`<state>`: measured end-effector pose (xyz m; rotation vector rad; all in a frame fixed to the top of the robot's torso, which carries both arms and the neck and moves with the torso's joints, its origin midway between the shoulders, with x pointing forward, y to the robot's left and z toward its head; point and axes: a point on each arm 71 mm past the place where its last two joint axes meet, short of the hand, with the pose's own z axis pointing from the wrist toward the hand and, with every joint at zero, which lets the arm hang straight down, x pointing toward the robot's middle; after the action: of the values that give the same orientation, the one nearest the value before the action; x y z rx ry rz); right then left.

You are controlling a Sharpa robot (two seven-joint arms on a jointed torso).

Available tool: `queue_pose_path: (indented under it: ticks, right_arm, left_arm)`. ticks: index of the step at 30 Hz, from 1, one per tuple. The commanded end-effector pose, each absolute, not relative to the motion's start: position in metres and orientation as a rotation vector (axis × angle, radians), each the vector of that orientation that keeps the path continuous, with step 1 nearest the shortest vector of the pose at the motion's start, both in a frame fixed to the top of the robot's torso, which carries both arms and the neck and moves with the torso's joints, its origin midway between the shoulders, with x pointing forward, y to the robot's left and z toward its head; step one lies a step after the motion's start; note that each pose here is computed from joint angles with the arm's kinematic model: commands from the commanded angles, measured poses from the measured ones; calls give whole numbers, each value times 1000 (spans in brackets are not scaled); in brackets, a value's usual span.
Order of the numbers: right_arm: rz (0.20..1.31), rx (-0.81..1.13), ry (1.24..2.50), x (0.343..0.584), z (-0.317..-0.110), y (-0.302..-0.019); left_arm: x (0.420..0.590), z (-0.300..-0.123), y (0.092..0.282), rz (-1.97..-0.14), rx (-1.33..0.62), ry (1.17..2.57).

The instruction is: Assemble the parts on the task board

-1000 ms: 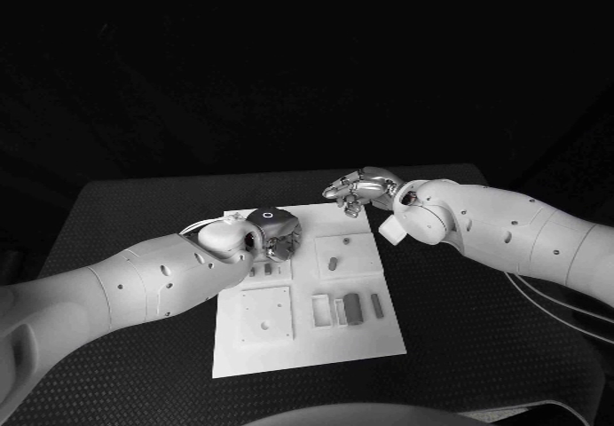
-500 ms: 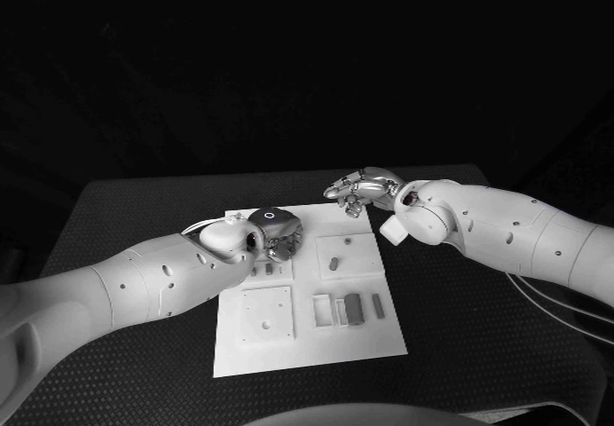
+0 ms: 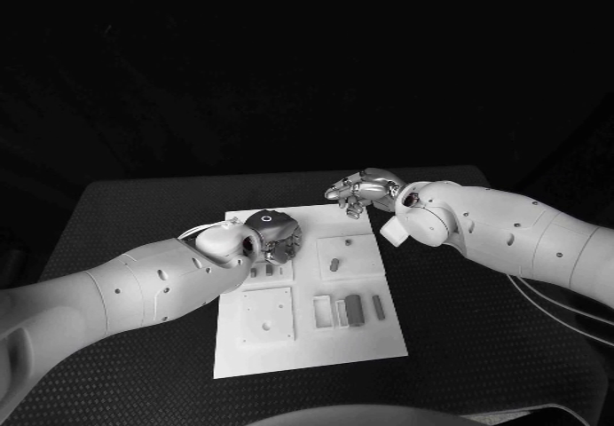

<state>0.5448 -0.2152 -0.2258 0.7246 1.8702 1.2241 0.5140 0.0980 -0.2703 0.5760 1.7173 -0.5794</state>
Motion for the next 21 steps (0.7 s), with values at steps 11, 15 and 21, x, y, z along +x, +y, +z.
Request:
queue_pose_path:
  ticks: [11,15,21]
  right_arm:
    - [1240,718,1865,544,-225,-214]
    - [1241,717,1866,544,-225,-214]
    - [1239,719,1866,544,-225,-215]
  left_arm:
    - [518,-260,109,-648,441,1721]
    - [520,-261,111,-632,437,1734]
    - [524,-262,118,-588,443,1741]
